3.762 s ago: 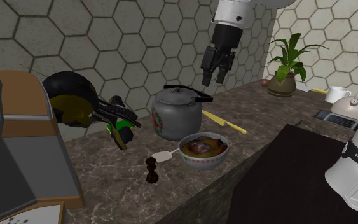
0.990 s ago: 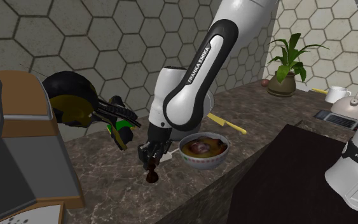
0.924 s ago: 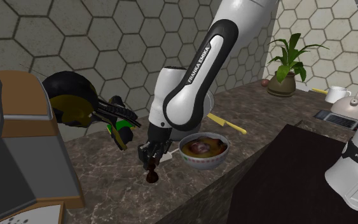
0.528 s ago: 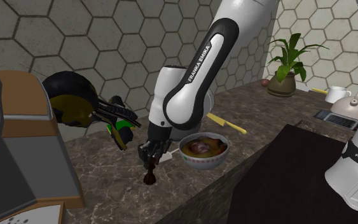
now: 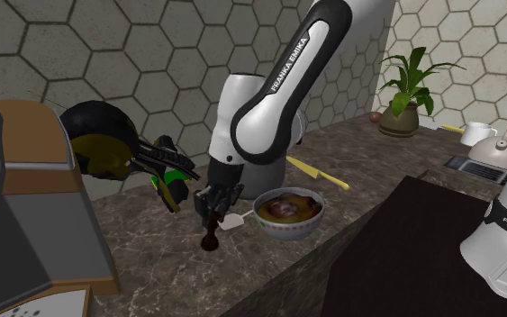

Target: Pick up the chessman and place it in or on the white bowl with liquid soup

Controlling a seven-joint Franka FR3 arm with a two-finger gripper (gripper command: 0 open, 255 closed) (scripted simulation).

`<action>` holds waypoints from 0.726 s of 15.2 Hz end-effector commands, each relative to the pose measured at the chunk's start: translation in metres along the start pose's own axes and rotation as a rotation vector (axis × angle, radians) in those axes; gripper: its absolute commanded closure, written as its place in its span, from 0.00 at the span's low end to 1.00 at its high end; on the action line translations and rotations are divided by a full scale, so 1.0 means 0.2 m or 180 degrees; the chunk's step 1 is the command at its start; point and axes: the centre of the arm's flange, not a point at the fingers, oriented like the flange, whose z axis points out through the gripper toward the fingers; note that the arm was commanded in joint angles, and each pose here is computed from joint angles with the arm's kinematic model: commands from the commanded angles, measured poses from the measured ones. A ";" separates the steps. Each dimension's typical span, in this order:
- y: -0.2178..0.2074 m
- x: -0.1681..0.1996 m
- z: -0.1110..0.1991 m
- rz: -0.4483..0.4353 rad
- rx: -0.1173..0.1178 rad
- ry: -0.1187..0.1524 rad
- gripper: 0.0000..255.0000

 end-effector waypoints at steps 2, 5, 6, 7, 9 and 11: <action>-0.02 0.01 -0.08 0.0000 -0.0001 -0.0001 1.00; -0.04 0.02 -0.15 0.0000 -0.0001 -0.0001 1.00; -0.05 0.02 -0.18 0.0000 -0.0001 -0.0001 1.00; -0.05 0.03 -0.21 0.0000 -0.0001 -0.0001 1.00; -0.07 0.03 -0.26 0.0000 -0.0001 -0.0001 1.00; -0.08 0.04 -0.31 0.0000 -0.0001 -0.0001 1.00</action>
